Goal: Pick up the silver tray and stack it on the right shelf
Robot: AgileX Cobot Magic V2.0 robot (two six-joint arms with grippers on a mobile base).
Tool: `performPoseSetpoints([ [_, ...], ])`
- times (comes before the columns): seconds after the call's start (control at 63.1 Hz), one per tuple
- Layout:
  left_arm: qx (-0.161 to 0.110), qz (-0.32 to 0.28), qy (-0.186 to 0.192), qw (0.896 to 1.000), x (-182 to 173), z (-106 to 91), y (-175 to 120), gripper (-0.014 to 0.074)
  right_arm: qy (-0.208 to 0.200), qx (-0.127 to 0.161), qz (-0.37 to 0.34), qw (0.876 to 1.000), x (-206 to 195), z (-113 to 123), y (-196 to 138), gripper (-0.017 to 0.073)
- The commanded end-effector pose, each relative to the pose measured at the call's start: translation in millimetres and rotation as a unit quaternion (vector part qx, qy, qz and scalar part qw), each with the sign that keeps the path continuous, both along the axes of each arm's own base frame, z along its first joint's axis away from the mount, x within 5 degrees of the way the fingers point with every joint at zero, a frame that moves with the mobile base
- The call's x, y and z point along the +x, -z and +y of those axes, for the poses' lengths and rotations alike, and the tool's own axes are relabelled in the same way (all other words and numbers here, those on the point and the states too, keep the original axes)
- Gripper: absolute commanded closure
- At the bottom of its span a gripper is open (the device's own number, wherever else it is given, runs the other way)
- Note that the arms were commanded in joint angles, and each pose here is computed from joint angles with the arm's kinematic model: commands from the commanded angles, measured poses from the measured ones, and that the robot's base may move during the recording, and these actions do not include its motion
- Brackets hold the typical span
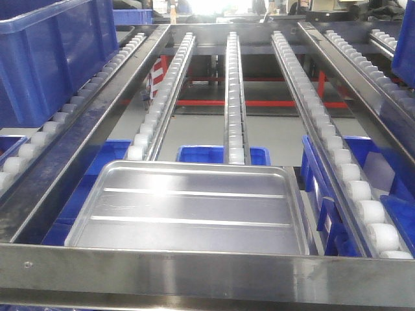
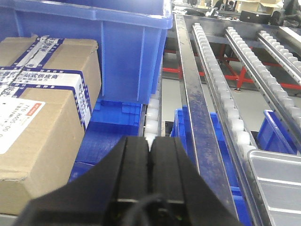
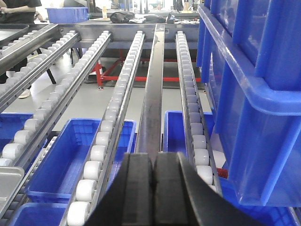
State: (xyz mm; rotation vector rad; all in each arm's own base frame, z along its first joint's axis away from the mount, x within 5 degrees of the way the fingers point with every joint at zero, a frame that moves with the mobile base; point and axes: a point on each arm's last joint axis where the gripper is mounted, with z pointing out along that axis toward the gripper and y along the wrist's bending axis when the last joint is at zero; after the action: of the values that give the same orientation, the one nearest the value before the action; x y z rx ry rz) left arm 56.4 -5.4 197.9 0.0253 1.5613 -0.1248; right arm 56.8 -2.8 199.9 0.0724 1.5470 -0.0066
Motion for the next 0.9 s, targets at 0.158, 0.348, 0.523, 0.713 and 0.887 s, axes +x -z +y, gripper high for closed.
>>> performPoseSetpoints([
  [0.158,-0.008,-0.041,-0.001,0.999,-1,0.3,-3,0.0694,0.006,-0.009,-0.066,0.998,-4,-1,-16,0.0503],
  [0.348,-0.008,-0.041,-0.001,0.999,-1,0.3,-3,0.0694,0.006,-0.009,-0.066,0.998,-4,-1,-16,0.0503],
  [0.523,-0.008,-0.047,-0.001,0.999,-1,0.3,-4,0.0694,0.006,-0.009,-0.066,0.998,-4,-1,-16,0.0503],
  [0.713,-0.038,-0.102,-0.007,0.994,-2,1.7,-16,0.0694,0.007,-0.010,-0.084,0.996,-4,-1,-19,0.0503],
  [0.887,-0.032,-0.158,-0.004,0.987,-14,2.2,-68,0.0694,0.013,-0.014,-0.193,0.981,-13,-1,-53,0.0503],
])
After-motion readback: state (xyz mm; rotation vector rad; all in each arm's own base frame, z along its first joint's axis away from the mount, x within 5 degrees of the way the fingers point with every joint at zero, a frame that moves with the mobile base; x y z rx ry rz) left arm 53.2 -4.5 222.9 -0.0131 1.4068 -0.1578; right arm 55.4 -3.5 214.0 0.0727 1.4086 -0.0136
